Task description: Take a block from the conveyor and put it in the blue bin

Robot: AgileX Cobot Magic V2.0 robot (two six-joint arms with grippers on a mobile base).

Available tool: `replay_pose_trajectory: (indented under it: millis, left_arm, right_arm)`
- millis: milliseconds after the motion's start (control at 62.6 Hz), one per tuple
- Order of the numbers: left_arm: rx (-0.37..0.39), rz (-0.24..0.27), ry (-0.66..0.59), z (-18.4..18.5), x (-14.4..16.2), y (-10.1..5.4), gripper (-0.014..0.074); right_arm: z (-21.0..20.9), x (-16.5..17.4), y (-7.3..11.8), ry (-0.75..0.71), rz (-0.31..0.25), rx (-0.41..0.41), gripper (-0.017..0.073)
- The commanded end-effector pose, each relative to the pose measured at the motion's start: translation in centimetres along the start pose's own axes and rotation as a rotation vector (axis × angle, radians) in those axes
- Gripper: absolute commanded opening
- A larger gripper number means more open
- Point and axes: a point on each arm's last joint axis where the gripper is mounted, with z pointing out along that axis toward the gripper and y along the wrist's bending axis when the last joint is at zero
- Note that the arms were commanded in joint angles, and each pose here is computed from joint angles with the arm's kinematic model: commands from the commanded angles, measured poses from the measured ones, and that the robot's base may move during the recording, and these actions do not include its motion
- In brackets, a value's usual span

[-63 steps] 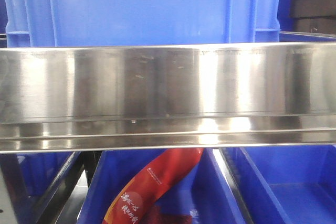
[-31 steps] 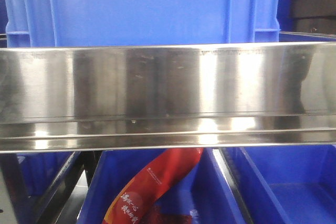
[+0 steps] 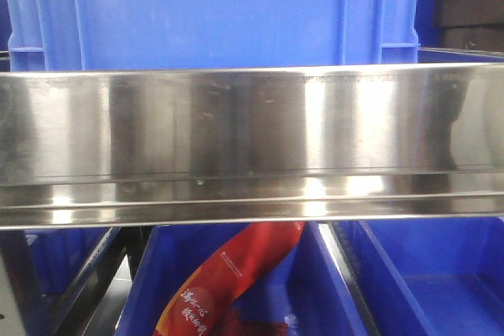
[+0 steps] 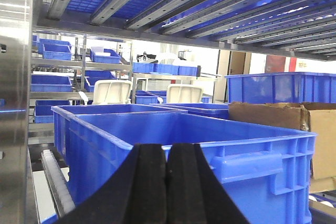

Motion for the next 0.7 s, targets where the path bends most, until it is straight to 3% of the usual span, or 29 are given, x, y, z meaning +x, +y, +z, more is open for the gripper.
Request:
replay_pose_trajectory:
  millis: [0, 112, 256, 368, 687]
  left_arm:
    - [-0.009, -0.003, -0.017, -0.1, -0.1, 0.1, -0.0111]
    - [-0.009, -0.003, -0.017, -0.1, -0.1, 0.1, -0.0111]
    - [-0.009, -0.003, -0.017, -0.1, -0.1, 0.1, -0.0111]
    - [-0.009, -0.003, -0.017, -0.1, -0.1, 0.1, -0.0111]
    - [-0.009, -0.003, -0.019, -0.1, -0.1, 0.1, -0.0111]
  right_arm:
    - [-0.2, 1.1, -0.3, 0.015, -0.091, 0.051, -0.0162]
    - [-0.5, 3.6, -1.0, 0.053, 0.003, 0.158, -0.0162]
    - [-1.4, 6.7, -1.6, 0.044, -0.022, 0.263, -0.0162]
    - [-2.1, 9.1, -1.5, 0.051, -0.030, 0.271, -0.0162]
    - [-2.2, 9.3, -1.5, 0.068, -0.051, 0.270, -0.0162]
